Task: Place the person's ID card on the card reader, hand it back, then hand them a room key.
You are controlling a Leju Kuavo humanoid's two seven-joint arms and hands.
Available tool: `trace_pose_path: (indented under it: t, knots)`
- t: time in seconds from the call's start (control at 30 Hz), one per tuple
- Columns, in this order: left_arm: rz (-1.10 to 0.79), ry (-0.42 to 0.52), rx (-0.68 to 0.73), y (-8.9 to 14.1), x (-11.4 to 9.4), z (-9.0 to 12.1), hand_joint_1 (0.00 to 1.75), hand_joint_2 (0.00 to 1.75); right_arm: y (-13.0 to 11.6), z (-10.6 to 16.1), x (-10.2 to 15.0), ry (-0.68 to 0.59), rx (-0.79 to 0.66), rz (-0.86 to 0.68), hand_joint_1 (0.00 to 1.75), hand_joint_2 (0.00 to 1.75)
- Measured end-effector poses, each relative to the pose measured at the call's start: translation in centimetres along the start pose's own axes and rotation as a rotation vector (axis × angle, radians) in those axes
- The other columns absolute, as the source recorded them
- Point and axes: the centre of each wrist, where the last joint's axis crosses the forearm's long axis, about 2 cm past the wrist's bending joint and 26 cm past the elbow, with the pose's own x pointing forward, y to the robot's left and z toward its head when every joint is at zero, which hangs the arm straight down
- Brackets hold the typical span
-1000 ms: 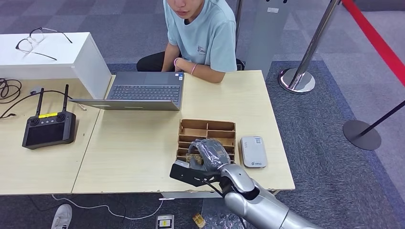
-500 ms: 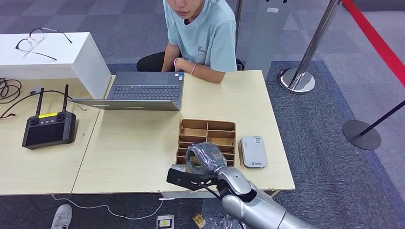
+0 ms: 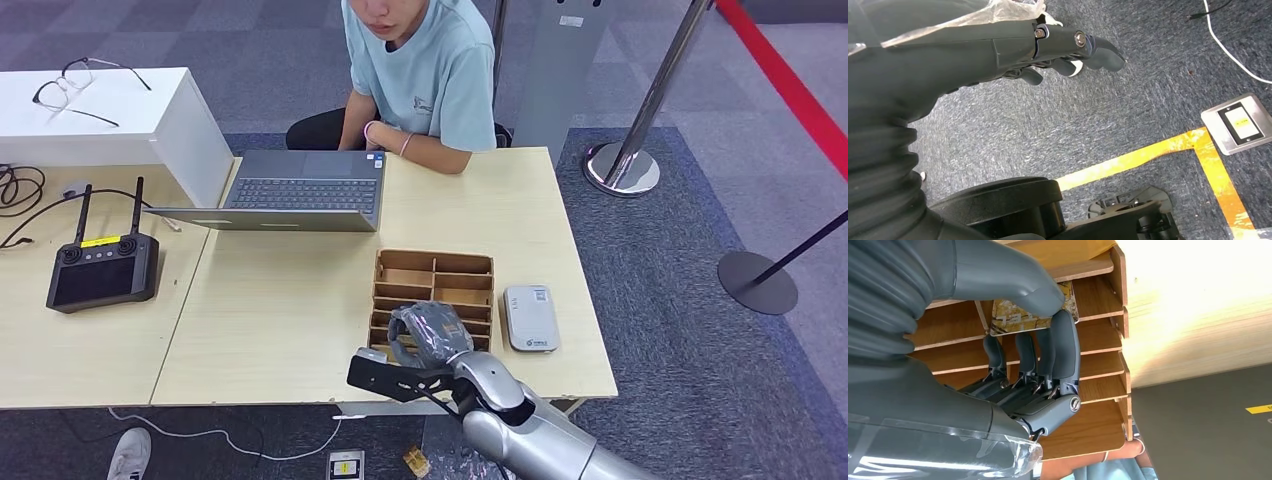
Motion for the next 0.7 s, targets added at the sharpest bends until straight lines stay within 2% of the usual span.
trace_pose_path:
  t: [0.37, 0.4, 0.53, 0.63, 0.7]
  knots:
    - [-0.001, -0.001, 0.000, 0.00, 0.00, 0.00, 0.00, 1.75, -0.01, -0.03, 0.00, 0.002, -0.001, -0.004, 1.37, 1.75]
    - [-0.001, -0.001, 0.000, 0.00, 0.00, 0.00, 0.00, 1.75, 0.00, -0.03, 0.01, 0.002, -0.001, -0.005, 1.40, 1.75]
    - [-0.001, -0.001, 0.000, 0.00, 0.00, 0.00, 0.00, 1.75, 0.00, -0.02, 0.00, 0.002, 0.000, -0.005, 1.75, 1.75]
    - [-0.001, -0.001, 0.000, 0.00, 0.00, 0.00, 0.00, 1.75, 0.00, -0.02, -0.01, 0.003, 0.002, -0.004, 1.73, 1.75]
    - [-0.001, 0.000, 0.000, 0.00, 0.00, 0.00, 0.00, 1.75, 0.01, -0.02, -0.02, 0.004, 0.007, -0.006, 1.65, 1.75]
